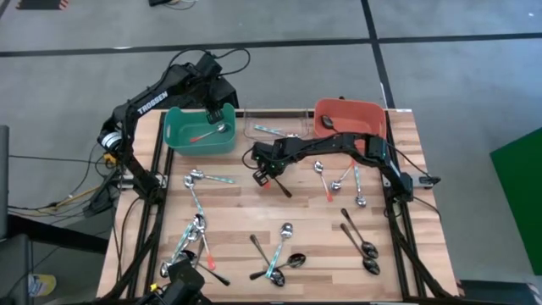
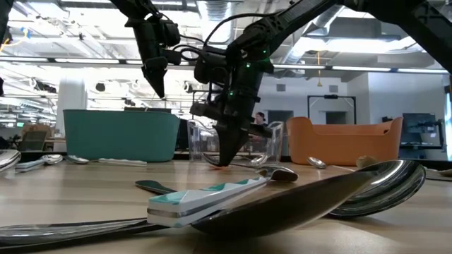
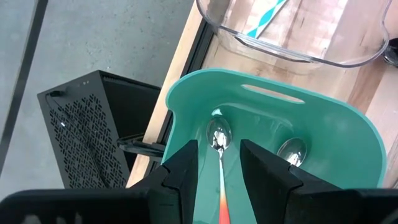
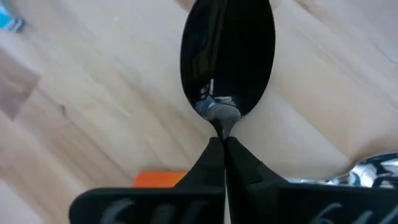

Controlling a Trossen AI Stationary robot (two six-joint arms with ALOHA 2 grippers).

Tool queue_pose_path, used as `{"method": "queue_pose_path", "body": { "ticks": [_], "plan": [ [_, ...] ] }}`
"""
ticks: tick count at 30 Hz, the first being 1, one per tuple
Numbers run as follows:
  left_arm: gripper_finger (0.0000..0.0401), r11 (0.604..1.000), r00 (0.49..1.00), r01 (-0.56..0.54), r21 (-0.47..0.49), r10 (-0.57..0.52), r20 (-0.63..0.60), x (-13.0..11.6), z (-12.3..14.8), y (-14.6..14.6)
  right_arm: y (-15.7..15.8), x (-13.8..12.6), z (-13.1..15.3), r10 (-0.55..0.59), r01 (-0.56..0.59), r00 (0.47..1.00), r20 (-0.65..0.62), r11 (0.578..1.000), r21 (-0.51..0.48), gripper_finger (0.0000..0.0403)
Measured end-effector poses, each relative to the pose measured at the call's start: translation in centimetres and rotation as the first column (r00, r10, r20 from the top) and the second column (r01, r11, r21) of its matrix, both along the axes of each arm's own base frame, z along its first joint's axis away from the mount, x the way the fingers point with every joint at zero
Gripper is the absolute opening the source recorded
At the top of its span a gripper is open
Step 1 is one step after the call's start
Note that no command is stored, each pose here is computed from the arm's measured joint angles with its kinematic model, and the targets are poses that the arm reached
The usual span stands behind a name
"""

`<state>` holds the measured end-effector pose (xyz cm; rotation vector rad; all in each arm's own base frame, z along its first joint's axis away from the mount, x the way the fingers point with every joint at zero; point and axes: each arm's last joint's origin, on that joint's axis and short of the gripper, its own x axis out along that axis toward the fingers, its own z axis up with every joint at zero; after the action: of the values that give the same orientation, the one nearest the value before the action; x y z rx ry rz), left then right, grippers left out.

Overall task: Sort silverware by color (type)
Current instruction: Put the black spoon into the orange bin

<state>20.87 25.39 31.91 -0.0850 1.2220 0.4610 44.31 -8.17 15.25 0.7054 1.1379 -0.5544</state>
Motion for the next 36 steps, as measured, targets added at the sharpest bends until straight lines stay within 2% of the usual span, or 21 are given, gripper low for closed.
{"method": "queue_pose_path", "body": {
  "ticks": [6,13,19,26,31,36],
  "plan": [
    [0.0108,1.000,1.000,0.000,0.000,0.000,0.000,0.0,0.0,0.0,0.3,0.4,0.9,0.040,-0.040,0.999,0.004,0.999,-0.012,0.0006],
    [0.0108,1.000,1.000,0.000,0.000,0.000,0.000,0.0,0.0,0.0,0.3,0.9,3.5,0.099,-0.099,0.995,0.003,0.994,-0.042,0.0006],
    [0.0108,1.000,1.000,0.000,0.000,0.000,0.000,0.0,0.0,0.0,-0.1,1.0,6.3,0.141,-0.141,0.990,-0.009,0.987,-0.073,0.0006],
    [0.0108,1.000,1.000,0.010,0.002,-0.009,-0.003,0.0,0.0,0.0,-0.9,0.8,10.4,0.170,-0.174,0.985,-0.037,0.973,-0.155,0.0006],
    [0.0108,1.000,1.000,0.010,0.002,-0.010,-0.003,0.0,0.0,0.0,-2.5,0.0,13.3,0.146,-0.159,0.987,-0.067,0.952,-0.262,0.0006],
    [0.0108,1.000,1.000,0.010,0.002,-0.010,-0.003,0.0,0.0,0.0,-5.4,-1.6,15.6,0.075,-0.109,0.991,-0.115,0.938,-0.328,0.0007]
  ]
}}
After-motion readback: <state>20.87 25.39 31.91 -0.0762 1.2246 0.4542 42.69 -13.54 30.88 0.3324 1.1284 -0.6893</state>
